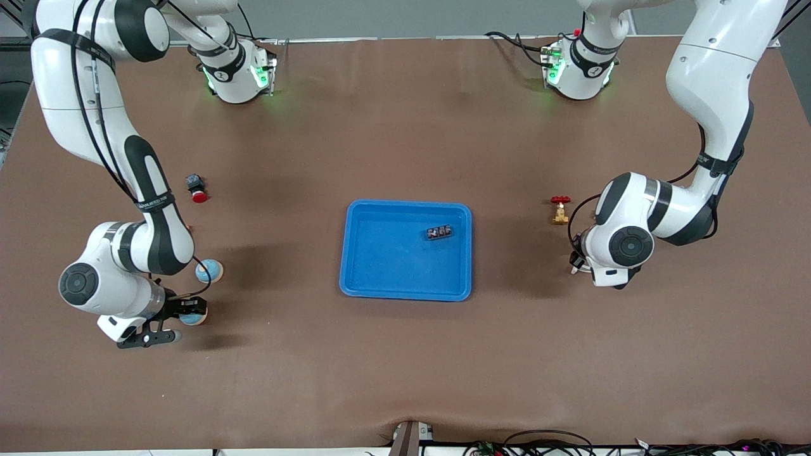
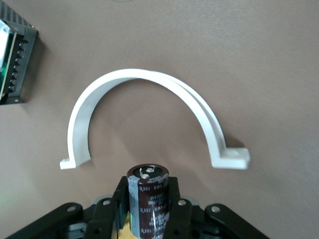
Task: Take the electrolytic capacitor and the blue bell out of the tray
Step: 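Lower the second bell beside the first bell with the right gripper, then release the capacitor near the white arc while the right gripper releases the bell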
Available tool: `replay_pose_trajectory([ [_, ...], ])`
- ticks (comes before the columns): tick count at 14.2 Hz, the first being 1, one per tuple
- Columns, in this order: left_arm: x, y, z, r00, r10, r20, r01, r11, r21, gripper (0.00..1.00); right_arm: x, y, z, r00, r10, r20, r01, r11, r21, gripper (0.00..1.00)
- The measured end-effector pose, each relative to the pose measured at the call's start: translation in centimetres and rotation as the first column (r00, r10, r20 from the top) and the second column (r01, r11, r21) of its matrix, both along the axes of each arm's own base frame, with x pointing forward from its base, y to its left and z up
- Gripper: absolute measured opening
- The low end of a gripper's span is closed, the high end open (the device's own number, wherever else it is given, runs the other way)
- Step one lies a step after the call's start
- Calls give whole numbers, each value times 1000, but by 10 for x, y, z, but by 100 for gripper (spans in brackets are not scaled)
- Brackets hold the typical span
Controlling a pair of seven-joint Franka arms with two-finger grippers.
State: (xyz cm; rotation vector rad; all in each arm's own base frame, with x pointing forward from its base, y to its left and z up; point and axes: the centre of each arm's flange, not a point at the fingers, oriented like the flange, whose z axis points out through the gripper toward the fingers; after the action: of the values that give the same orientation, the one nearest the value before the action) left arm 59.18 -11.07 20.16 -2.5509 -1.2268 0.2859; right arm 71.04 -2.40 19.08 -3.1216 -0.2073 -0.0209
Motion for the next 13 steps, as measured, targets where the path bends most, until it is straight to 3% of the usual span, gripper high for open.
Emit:
replay_pose_trajectory([
  [2, -3, 7, -7, 1000, 7, -7, -7, 1000, 0, 34, -3, 1, -4, 1000, 0, 9, 0, 1000, 0, 63],
  [5, -4, 7, -12, 1000, 5, -12, -5, 1000, -3, 44, -4, 1, -4, 1000, -4, 10, 4, 1000, 4, 63],
  [10, 9, -21, 12, 997, 50, 59, -50, 999, -2, 93, -4, 1, -4, 1000, -17, 12, 16, 1000, 18, 64],
  [11, 11, -39, 22, 993, 76, 88, -76, 997, 0, 100, -4, 1, -4, 1000, -18, 11, 17, 1000, 19, 67],
  [13, 11, -83, 43, 980, 135, 145, -135, 991, -8, 100, -4, 2, -4, 1000, -17, 11, 17, 1000, 20, 86],
])
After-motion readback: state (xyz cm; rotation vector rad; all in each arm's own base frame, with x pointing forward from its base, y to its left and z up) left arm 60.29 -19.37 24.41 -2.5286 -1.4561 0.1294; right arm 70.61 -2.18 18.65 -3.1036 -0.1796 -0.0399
